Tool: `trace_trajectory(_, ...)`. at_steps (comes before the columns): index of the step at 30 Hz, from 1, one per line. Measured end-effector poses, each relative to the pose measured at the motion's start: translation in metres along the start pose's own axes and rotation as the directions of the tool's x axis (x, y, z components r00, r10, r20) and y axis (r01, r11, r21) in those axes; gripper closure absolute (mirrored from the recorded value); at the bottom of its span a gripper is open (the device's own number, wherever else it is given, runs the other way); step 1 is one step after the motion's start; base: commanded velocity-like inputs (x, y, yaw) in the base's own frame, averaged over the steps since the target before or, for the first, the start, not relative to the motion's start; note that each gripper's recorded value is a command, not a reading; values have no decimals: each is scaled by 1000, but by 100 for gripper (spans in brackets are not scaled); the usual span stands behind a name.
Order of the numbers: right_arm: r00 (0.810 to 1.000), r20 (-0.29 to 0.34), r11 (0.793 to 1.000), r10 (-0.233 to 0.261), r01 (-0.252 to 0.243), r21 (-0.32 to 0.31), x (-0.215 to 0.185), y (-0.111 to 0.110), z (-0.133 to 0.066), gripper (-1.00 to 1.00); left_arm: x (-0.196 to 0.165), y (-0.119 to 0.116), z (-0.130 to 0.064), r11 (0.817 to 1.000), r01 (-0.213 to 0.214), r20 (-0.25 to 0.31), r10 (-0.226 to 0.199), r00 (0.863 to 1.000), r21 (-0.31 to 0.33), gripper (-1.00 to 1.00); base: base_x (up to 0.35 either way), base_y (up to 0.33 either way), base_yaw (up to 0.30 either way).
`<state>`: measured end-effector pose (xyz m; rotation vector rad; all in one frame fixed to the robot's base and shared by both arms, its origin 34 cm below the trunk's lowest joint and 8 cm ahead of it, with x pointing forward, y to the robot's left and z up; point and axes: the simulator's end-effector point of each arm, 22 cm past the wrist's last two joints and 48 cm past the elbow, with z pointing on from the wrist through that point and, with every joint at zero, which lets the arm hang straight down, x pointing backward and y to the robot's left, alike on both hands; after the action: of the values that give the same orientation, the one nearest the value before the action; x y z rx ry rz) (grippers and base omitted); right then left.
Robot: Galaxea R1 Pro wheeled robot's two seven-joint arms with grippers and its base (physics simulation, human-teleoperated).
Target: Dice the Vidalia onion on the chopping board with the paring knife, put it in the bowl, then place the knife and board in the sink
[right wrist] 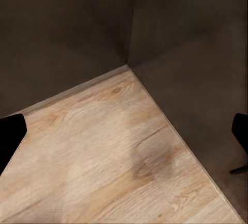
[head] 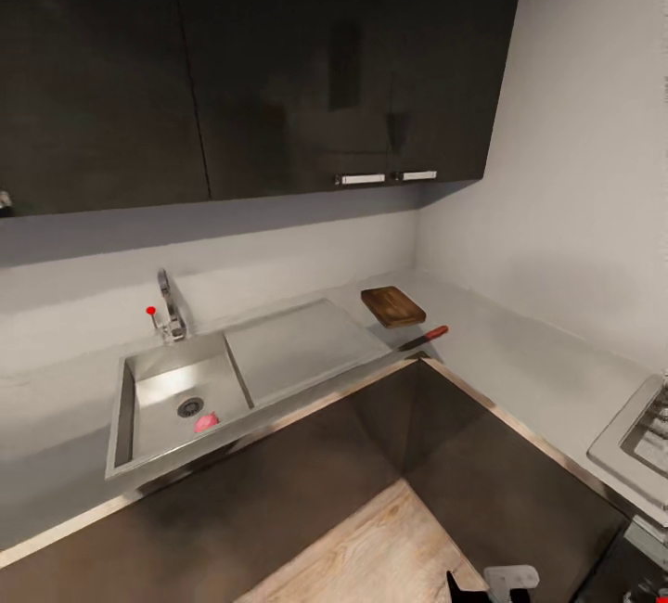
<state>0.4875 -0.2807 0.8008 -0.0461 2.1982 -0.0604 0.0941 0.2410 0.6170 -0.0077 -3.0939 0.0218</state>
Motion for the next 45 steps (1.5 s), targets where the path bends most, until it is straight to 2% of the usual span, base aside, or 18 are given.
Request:
trace_trajectory(5, 996, 93, 1000, 0, 0, 1, -46, 0, 0, -100, 0, 0, 0, 1000, 0, 0, 0, 1000, 0, -100, -330, 0, 0)
trace_trajectory(9, 984, 180, 1000, 0, 0, 2, -92, -1, -5, -100, 0, 0, 0, 1000, 0, 0, 0, 1000, 0, -100, -316, 0, 0)
trace_trajectory(14, 968, 250, 1000, 0, -1, 5, -126, -2, -12, -100, 0, -1, 0, 1000, -1, 1, 1, 1000, 1, -100, -235, 0, 0)
trace_trajectory(17, 951, 308, 1000, -1, -2, 8, -155, -3, -20, -100, -3, -1, 0, 1000, -1, 14, 1, 1000, 2, -100, -73, 0, 0)
trace_trajectory(20, 924, 382, 1000, -2, -6, 21, -192, -6, -30, -100, -7, -2, 0, 1000, -1, 31, 1, 1000, 3, -100, -17, 0, 0)
trace_trajectory(24, 895, 445, 998, -3, -29, 64, -231, -18, -32, -100, -8, -3, 0, 1000, -1, 35, 1, 999, 3, -100, -5, 0, 0)
trace_trajectory(26, 873, 488, 994, -3, -52, 100, -267, -29, -30, -100, -8, -3, 0, 1000, -1, 36, 1, 999, 4, -100, -1, 0, 0)
trace_trajectory(30, 861, 508, 991, -3, -68, 120, -311, -36, -24, -100, -8, -4, 0, 1000, -2, 36, 1, 999, 5, -100, 6, 0, 0)
trace_trajectory(34, 865, 502, 989, -1, -75, 130, -351, -41, -19, -100, -8, -4, 0, 1000, -3, 37, 2, 999, 6, -100, 163, 0, 0)
trace_trajectory(39, 858, 513, 987, 2, -83, 135, -399, -45, -19, -100, -8, -4, 0, 1000, -3, 37, 3, 999, 6, -100, 310, 0, 0)
trace_trajectory(45, 872, 490, 986, 6, -85, 141, -437, -49, -20, -100, -8, -4, 0, 1000, -3, 37, 3, 999, 7, -100, 338, 0, 0)
